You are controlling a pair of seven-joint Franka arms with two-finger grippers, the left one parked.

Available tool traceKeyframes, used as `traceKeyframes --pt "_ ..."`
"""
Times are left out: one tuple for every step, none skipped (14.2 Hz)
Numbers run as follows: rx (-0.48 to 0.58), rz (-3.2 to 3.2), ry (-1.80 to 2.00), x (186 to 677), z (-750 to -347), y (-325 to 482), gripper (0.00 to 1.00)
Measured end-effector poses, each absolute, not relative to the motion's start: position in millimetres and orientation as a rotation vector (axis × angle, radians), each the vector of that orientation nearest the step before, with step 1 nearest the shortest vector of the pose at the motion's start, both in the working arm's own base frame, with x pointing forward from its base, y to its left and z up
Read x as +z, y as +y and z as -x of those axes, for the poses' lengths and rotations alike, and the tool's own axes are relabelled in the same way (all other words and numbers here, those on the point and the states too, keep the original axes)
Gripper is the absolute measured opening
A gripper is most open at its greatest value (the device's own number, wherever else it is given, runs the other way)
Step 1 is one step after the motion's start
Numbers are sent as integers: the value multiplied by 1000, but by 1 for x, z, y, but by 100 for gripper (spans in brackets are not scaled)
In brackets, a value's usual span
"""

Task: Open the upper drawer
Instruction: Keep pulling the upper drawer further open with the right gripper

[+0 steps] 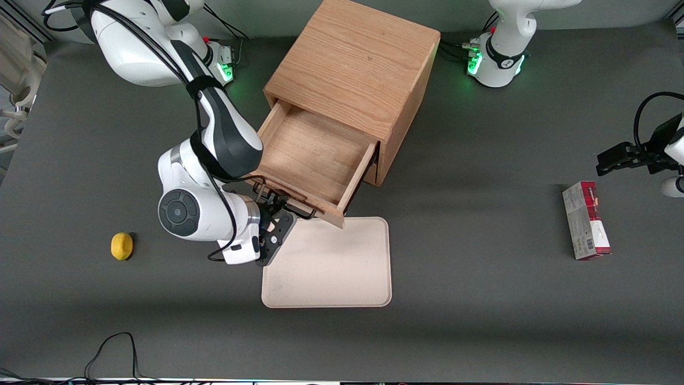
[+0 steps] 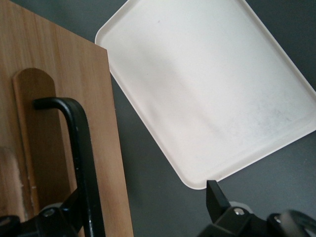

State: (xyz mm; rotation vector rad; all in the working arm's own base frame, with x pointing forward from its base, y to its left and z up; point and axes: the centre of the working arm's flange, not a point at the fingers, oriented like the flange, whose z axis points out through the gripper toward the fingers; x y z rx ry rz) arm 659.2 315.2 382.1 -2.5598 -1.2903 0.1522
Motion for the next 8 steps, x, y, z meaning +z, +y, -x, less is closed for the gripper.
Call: traceKeyframes --pt "150 2561 -1288 382 -660 314 100" --pt "149 2563 -1284 382 -662 312 100" --pt "148 2564 -1281 382 -663 311 100" --pt "147 2565 -1279 381 -663 310 100" --pt "146 2565 -1278 381 -664 310 100" --pt "144 2565 -1277 381 -665 310 100" --pt "141 2567 -1275 381 -666 309 100" --pt "137 2568 -1272 381 -668 307 100"
